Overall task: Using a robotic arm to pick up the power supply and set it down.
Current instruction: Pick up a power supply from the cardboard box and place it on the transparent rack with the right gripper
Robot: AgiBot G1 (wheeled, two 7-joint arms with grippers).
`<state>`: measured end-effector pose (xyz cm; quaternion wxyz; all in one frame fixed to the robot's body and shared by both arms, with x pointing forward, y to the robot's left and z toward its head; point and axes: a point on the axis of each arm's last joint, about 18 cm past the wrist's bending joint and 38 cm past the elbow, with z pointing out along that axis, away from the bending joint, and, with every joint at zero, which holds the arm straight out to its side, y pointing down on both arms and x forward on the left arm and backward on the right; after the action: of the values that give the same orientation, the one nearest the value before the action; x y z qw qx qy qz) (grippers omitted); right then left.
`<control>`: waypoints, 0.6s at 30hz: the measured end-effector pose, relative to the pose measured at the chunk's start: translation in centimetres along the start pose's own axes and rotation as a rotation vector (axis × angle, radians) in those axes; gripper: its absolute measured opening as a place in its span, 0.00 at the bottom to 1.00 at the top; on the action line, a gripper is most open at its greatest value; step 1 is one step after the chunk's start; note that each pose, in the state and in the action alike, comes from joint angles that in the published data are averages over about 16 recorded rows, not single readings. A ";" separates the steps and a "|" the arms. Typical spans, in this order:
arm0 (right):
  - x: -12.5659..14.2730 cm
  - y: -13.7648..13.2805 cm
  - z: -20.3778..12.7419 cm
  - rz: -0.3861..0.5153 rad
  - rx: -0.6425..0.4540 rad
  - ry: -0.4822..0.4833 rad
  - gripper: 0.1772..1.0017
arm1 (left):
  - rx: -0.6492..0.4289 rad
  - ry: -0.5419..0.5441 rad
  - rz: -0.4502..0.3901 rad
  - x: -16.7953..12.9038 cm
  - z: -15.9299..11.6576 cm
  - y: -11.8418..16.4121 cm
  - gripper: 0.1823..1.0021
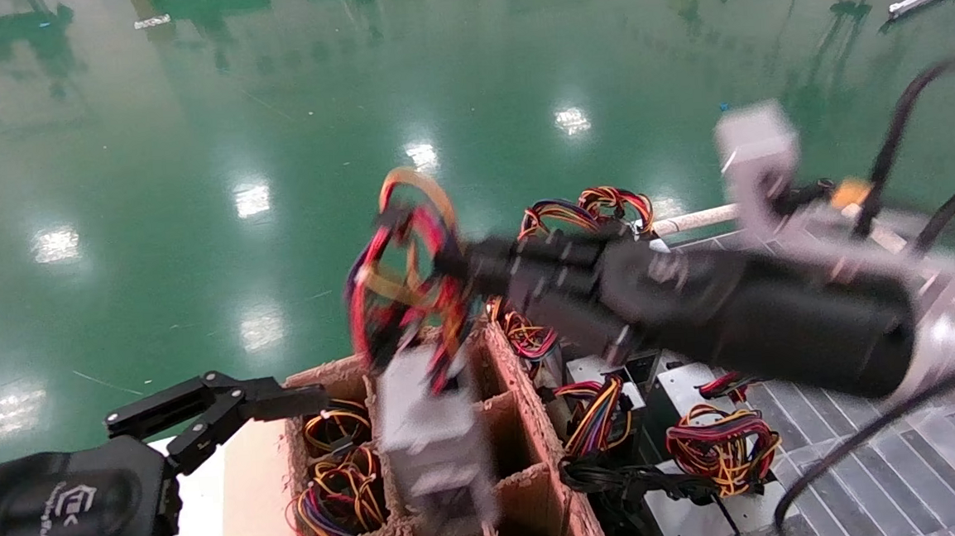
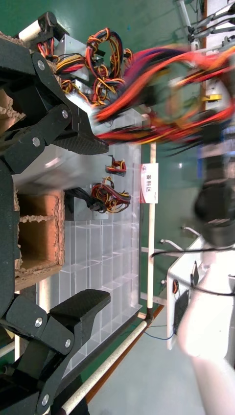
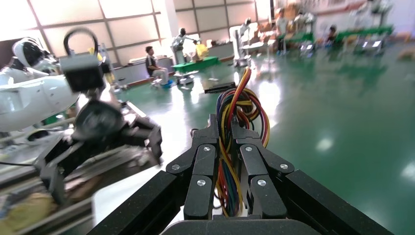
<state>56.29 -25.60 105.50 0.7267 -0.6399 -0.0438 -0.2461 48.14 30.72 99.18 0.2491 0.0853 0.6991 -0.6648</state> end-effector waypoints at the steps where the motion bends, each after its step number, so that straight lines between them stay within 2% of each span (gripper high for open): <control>1: 0.6 -0.8 -0.4 -0.020 0.002 0.011 0.05 | 0.000 0.000 0.000 0.0 0.0 0.0 1.00; 5: 3.0 -4.3 -2.0 -0.113 -0.002 0.071 0.05 | 0.000 0.000 0.000 0.0 0.0 0.0 1.00; 10: 6.4 -8.0 -4.3 -0.232 -0.036 0.195 0.05 | 0.000 0.000 0.000 0.0 0.0 0.0 1.00; 18: 10.8 -11.6 -7.6 -0.429 -0.167 0.395 0.05 | 0.000 0.000 0.000 0.0 0.0 0.0 1.00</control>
<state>59.03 -36.75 118.80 0.5975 -0.6133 -0.0153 -0.5163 48.14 30.72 99.18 0.2491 0.0853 0.6991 -0.6648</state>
